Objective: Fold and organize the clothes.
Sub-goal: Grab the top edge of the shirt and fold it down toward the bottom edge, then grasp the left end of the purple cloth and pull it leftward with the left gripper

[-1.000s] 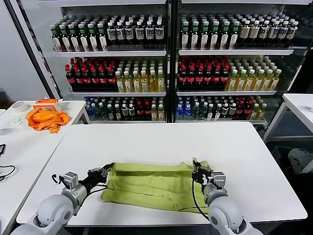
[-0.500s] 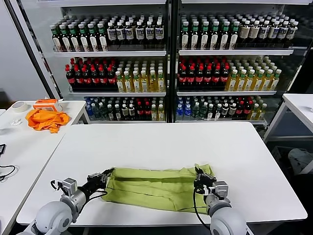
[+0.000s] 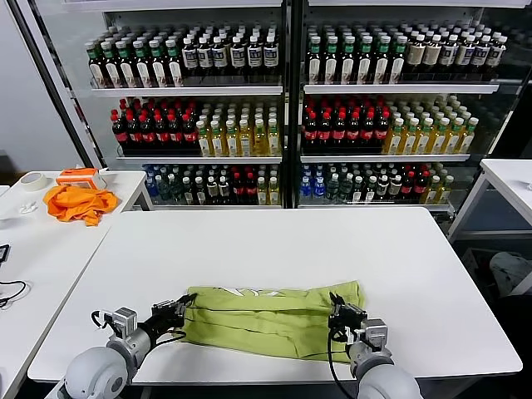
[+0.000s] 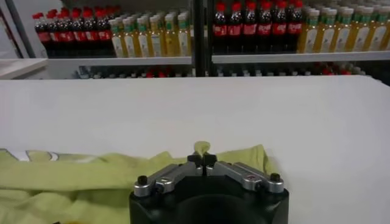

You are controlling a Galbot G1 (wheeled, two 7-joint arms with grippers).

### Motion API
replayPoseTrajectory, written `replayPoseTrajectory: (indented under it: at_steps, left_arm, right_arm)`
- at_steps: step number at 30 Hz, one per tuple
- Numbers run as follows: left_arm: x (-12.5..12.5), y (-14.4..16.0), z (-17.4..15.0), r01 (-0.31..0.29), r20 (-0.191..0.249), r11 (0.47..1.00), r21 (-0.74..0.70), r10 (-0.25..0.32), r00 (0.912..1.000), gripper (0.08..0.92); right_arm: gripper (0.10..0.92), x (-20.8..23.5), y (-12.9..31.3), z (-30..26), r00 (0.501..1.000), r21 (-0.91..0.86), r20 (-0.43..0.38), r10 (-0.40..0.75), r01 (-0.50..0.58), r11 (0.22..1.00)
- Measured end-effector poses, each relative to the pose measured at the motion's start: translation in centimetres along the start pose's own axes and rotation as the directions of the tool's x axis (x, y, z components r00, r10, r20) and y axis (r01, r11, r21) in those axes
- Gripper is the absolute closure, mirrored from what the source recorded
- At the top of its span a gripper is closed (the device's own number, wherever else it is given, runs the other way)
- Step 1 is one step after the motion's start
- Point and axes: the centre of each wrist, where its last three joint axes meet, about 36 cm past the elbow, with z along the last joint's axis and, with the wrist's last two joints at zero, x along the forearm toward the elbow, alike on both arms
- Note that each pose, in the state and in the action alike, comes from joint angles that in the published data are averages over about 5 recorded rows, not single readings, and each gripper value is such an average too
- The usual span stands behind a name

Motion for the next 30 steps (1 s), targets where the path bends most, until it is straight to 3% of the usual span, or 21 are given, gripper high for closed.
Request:
replayPoseTrajectory:
  at_steps: [10,18,22,25,30]
  left_arm:
    - [0.1,-1.2,-0.8,0.070,0.040,0.997,0.017,-0.071,0.9967,0.536]
    - [0.0,-3.5,0.5,0.151,0.007,0.986,0.073,-0.152,0.9884,0.310]
    - [-0.1,-4.4,1.0,0.177,-0.012,0.980,0.092,-0.177,0.9842,0.211]
    - [-0.3,-4.9,1.3,0.190,-0.023,0.976,0.103,-0.189,0.9817,0.225]
    - [-0.5,-5.4,1.5,0.206,-0.036,0.971,0.118,-0.203,0.9785,0.358]
  right_arm:
    - [0.493,2.2,-0.9,-0.4,0.999,0.000,0.019,0.036,-0.036,0.999]
    - [0.262,3.8,-1.9,-0.1,0.996,-0.012,0.003,0.084,-0.084,0.996]
    - [0.207,4.3,-2.3,0.1,0.995,-0.012,-0.002,0.102,-0.102,0.995]
    - [0.201,4.4,-2.6,0.1,0.993,-0.011,-0.003,0.117,-0.117,0.993]
    - [0.200,4.7,-3.0,0.2,0.991,-0.009,-0.007,0.136,-0.136,0.991]
